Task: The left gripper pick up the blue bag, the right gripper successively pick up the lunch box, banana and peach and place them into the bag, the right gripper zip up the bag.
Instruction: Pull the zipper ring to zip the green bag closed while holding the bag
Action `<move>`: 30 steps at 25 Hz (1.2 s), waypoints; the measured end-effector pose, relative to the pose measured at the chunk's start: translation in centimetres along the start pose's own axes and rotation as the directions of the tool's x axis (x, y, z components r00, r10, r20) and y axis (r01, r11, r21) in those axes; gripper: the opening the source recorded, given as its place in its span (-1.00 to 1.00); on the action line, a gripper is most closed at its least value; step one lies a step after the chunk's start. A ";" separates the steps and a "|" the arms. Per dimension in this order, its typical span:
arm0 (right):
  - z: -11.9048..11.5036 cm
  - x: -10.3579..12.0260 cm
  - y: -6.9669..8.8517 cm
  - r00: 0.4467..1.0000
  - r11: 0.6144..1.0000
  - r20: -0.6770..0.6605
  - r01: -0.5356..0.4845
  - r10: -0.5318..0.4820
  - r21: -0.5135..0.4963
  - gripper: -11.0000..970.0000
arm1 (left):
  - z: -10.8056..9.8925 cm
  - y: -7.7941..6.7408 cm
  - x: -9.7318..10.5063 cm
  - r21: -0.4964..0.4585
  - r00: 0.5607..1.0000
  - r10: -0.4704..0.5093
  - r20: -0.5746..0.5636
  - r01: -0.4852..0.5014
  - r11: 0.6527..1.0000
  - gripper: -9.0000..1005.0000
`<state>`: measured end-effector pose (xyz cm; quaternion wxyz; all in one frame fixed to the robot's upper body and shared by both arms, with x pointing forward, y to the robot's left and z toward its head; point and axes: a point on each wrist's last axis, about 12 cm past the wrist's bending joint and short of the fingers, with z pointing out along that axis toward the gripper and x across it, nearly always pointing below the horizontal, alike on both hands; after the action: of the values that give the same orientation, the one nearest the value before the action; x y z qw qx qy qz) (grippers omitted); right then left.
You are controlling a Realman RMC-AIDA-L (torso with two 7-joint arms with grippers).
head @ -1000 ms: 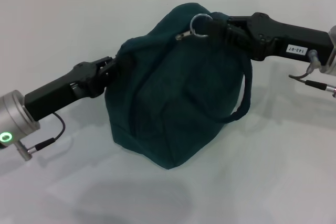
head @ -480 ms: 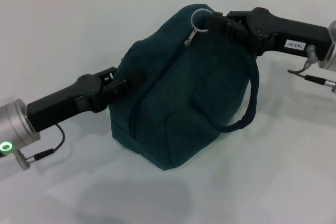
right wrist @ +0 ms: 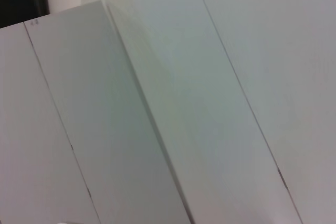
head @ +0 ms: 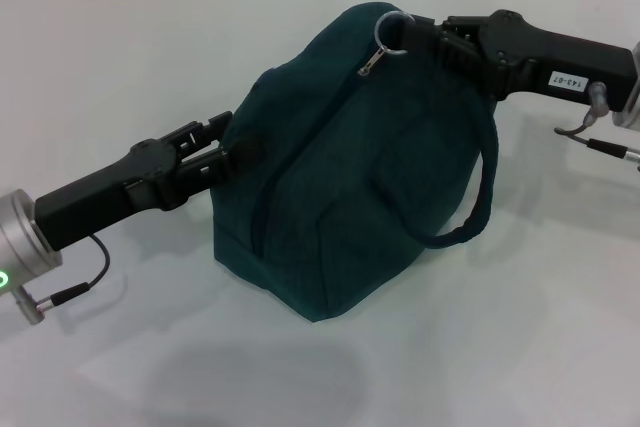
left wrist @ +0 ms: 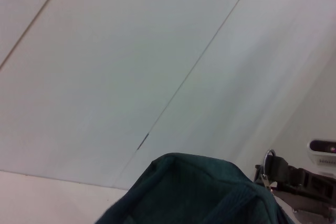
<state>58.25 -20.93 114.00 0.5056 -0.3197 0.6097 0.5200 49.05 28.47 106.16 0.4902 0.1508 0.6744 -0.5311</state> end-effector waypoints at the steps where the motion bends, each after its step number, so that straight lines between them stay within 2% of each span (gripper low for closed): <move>1: -0.1 0.0 0.0 1.000 1.000 0.001 0.001 -0.001 0.002 -0.98 | 0.0 0.0 0.0 0.000 1.000 0.000 0.000 0.000 1.000 0.44; 4: -0.3 0.0 -0.1 1.000 1.000 0.008 0.008 -0.008 0.013 -0.98 | -0.1 0.0 0.0 -0.002 1.000 0.000 0.000 0.000 1.000 0.63; 9: -0.9 -0.1 -0.3 0.999 0.999 0.029 0.016 -0.017 0.038 -0.98 | -0.4 0.1 -0.3 -0.004 1.000 -0.002 -0.002 0.002 1.000 0.63; 13: -1.0 -0.2 -0.3 0.999 0.999 0.040 0.017 -0.019 0.039 -0.98 | -1.2 0.1 -1.5 -0.010 1.000 -0.002 -0.003 0.002 1.000 0.63; 17: -0.7 -0.3 -0.2 0.999 0.999 0.037 0.024 -0.025 0.027 -0.98 | -2.1 0.4 -4.1 -0.031 1.000 0.014 0.009 -0.014 0.999 0.63; 20: -0.5 -0.2 -0.1 0.999 0.999 0.037 0.030 -0.031 0.020 -0.98 | -2.0 0.7 -6.7 -0.029 1.000 0.019 -0.017 -0.020 0.999 0.63; 25: -0.6 -0.2 0.0 0.999 0.999 0.039 0.034 -0.034 0.014 -0.98 | 0.3 0.8 -11.1 -0.011 0.983 -0.001 -0.183 -0.001 1.000 0.63; 30: -0.7 -0.2 0.0 0.997 0.999 0.049 0.050 -0.051 0.022 -0.98 | 4.3 -0.9 -14.7 -0.003 0.918 0.053 -0.392 -0.059 0.998 0.63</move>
<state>58.13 -21.67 114.14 0.5369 -0.3167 0.5941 0.5085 57.54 29.12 118.92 0.3615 0.2698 0.7581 -0.4710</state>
